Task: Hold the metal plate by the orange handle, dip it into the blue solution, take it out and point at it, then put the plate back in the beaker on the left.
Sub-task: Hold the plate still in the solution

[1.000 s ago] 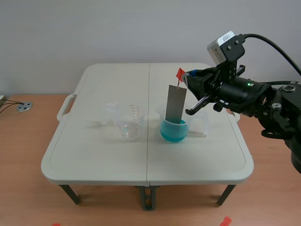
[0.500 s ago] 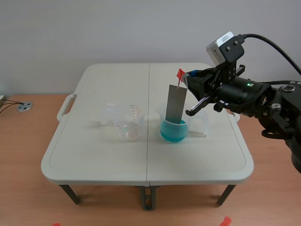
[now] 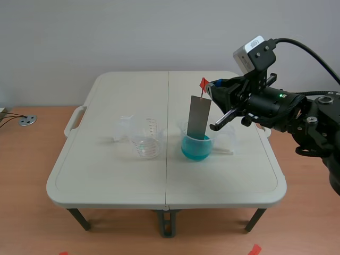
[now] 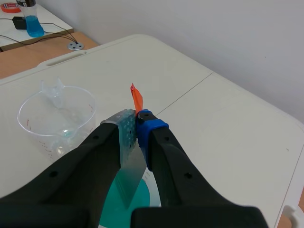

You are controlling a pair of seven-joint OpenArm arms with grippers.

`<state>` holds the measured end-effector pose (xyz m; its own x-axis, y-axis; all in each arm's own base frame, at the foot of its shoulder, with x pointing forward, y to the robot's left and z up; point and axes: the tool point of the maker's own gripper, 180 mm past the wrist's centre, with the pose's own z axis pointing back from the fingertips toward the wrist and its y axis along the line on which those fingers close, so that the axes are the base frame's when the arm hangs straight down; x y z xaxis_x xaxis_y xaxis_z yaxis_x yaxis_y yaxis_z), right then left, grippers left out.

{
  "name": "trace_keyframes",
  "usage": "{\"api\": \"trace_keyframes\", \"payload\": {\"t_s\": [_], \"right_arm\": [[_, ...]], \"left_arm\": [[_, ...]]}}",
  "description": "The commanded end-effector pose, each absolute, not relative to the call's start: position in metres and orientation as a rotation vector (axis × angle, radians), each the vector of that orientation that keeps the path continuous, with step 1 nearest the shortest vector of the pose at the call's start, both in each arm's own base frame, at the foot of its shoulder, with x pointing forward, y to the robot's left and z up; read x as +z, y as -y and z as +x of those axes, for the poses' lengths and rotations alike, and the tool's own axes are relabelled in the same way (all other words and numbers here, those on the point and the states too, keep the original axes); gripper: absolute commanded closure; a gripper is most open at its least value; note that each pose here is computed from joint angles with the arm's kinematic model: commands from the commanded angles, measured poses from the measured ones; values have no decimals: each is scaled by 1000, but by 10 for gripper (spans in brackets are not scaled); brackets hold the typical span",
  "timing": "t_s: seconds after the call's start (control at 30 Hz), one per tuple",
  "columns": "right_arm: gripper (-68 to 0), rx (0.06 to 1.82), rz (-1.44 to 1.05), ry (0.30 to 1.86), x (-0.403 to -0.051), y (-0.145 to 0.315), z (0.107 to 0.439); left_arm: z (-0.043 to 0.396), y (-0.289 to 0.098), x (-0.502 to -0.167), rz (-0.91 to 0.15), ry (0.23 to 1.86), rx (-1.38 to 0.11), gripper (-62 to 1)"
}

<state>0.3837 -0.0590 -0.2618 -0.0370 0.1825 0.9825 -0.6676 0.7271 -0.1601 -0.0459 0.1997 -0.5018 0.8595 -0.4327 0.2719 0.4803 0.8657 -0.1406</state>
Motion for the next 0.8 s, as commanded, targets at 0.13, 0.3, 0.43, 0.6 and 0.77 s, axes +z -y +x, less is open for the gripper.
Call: {"api": "trace_keyframes", "payload": {"t_s": [0.13, 0.3, 0.43, 0.6, 0.77], "right_arm": [[-13, 726, 430, 1508, -245, 59, 389], [-13, 733, 439, 1543, -236, 56, 380], [-13, 742, 436, 1578, -224, 55, 372], [-13, 742, 418, 1631, -206, 59, 365], [-13, 750, 396, 1675, -189, 61, 359]], "left_arm": [[-48, -200, -501, -210, 236, -481, -16], [-48, -200, -501, -209, 236, -481, -16], [-48, -200, -501, -209, 236, -481, -16], [-48, -200, -501, -210, 237, -481, -16], [-48, -200, -501, -210, 237, -481, -16]]}}
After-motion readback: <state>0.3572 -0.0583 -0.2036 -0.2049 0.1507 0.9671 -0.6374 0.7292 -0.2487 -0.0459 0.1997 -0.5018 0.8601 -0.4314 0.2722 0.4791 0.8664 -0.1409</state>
